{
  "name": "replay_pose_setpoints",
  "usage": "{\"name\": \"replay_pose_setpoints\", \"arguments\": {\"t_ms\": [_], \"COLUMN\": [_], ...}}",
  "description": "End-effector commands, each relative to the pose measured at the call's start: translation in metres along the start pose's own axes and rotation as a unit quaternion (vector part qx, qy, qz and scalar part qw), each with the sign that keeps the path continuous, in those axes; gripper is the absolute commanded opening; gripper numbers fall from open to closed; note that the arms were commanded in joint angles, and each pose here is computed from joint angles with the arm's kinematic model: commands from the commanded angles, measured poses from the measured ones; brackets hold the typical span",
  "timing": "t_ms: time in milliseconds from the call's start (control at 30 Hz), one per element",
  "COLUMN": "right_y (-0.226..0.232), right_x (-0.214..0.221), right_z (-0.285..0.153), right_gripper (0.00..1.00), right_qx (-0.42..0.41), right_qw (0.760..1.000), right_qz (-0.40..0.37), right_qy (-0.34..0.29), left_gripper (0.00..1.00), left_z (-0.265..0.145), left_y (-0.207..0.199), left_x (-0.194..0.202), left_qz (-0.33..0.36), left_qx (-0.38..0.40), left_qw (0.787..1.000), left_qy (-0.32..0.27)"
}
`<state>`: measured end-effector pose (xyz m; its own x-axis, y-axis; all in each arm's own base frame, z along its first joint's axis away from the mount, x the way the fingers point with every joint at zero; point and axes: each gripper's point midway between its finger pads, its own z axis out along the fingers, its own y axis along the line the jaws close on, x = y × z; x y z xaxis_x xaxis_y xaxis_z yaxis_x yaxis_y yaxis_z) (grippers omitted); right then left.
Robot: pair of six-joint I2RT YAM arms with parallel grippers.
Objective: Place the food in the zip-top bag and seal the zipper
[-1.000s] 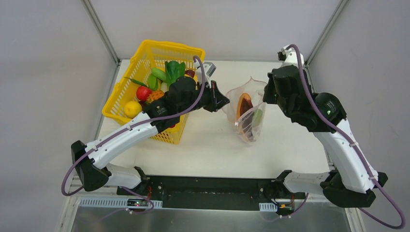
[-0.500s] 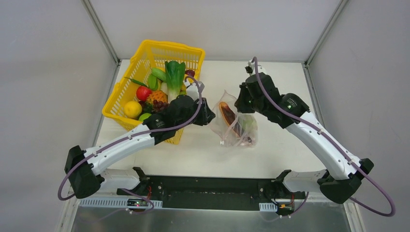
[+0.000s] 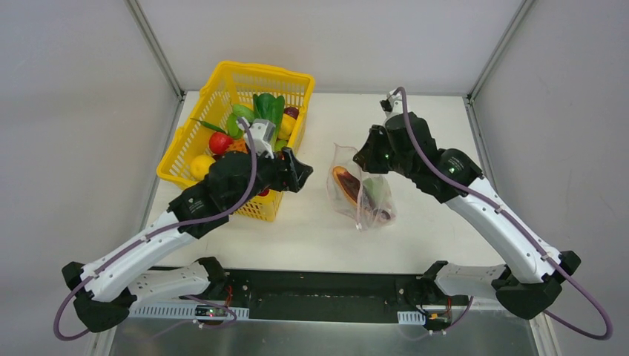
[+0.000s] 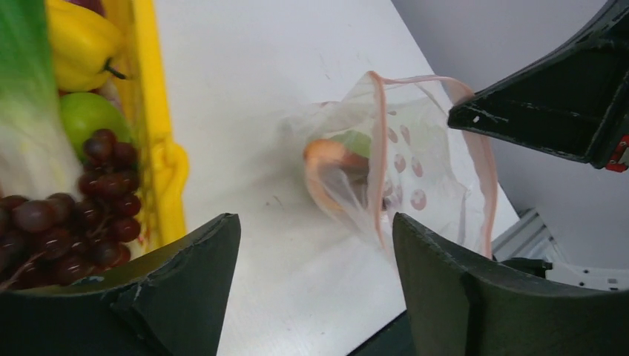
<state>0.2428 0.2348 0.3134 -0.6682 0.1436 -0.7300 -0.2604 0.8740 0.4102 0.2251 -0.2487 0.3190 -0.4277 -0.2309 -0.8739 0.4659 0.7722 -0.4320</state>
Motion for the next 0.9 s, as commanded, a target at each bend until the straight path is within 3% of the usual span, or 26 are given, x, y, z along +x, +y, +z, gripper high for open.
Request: {"name": "replay_pose_setpoints", "arguments": {"t_ms": [0,300,867], "right_y": [0.010,0.011,0.013], "right_x": [-0.011,0.000,0.011], "right_z": [-0.011,-0.008,-0.003], "right_gripper": [0.00,0.00,0.00], "right_qx": [-0.033,-0.042,-0.055], "right_qw": [0.999,0.998,0.998], "right_qz": [0.022,0.032,0.039], "right_qy": [-0.028,-0.015,0.000], "left_gripper": [0.80,0.98,0.99], "left_z": [-0.029,-0.048,-0.056], "left_y": [0.032,0.082,0.176], "left_x": [-0.021,-0.031,-0.027], "left_qz": [0.045,0.043,0.003], "left_qx": [-0.065,-0.136,-0.283], "left_qw": [0.997,0.990,0.958], "left_qy": [-0.026,-0.018,0.034]}}
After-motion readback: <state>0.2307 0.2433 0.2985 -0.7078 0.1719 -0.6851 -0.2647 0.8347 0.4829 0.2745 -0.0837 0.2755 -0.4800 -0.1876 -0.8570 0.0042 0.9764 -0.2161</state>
